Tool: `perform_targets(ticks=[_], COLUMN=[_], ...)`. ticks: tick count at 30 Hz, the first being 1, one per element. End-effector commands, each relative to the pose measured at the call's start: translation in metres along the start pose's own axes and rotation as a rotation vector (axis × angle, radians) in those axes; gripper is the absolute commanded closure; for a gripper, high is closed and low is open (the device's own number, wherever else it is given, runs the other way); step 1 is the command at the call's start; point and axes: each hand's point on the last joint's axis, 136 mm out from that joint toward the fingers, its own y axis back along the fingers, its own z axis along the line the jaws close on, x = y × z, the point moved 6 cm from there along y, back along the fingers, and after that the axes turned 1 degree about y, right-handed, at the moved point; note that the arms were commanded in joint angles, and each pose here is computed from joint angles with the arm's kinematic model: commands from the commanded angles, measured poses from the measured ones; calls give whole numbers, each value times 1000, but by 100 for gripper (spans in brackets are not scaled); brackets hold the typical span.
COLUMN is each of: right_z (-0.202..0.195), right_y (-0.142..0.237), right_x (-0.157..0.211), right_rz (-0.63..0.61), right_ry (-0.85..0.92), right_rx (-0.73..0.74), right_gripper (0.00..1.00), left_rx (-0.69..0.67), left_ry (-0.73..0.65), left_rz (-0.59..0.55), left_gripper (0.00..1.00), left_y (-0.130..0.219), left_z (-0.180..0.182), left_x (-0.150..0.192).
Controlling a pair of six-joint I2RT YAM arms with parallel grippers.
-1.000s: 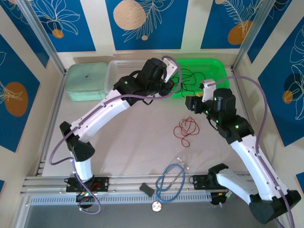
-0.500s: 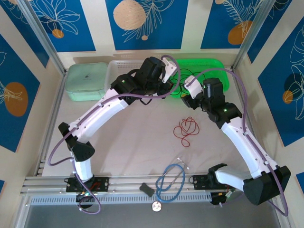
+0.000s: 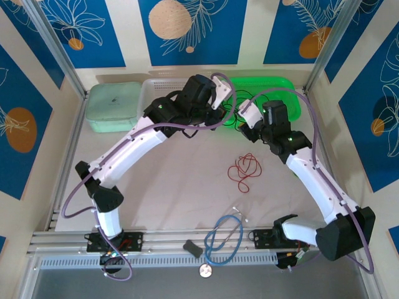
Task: Untangle the cables
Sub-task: Straighten the cable, then place the cable into the container.
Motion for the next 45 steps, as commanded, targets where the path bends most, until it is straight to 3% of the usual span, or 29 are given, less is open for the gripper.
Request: perform_targets(ticks=[1, 8, 13, 17, 22, 30, 38, 45], right_z=[-11, -20, -37, -62, -94, -126, -146, -168], right_y=[7, 36, 60, 70, 75, 74, 39, 6], right_x=[-19, -19, -5, 16, 47, 69, 73, 79], right_rz=[-90, -170, -207, -185, -149, -227, -270, -274], right_ry=[-14, -80, -255, -486, -824, -1274, -1631, -1767], right_rx=[49, 116, 155, 217, 284, 258, 153, 295], right_gripper=[66, 100, 100, 100, 100, 100, 100, 100], left_rx=[19, -80, -301, -372, -383, -274, -159, -212], left_ry=[-6, -13, -17, -18, -13, -17, -37, -41], left_rz=[-57, -40, 3, 21, 31, 32, -29, -119], left_gripper=[100, 100, 100, 100, 100, 100, 100, 100], left_y=[32, 36, 43, 51, 55, 42, -7, -81], left_z=[-1, 11, 38, 50, 55, 43, 26, 42], left_x=[-13, -7, 4, 14, 25, 26, 0, -35])
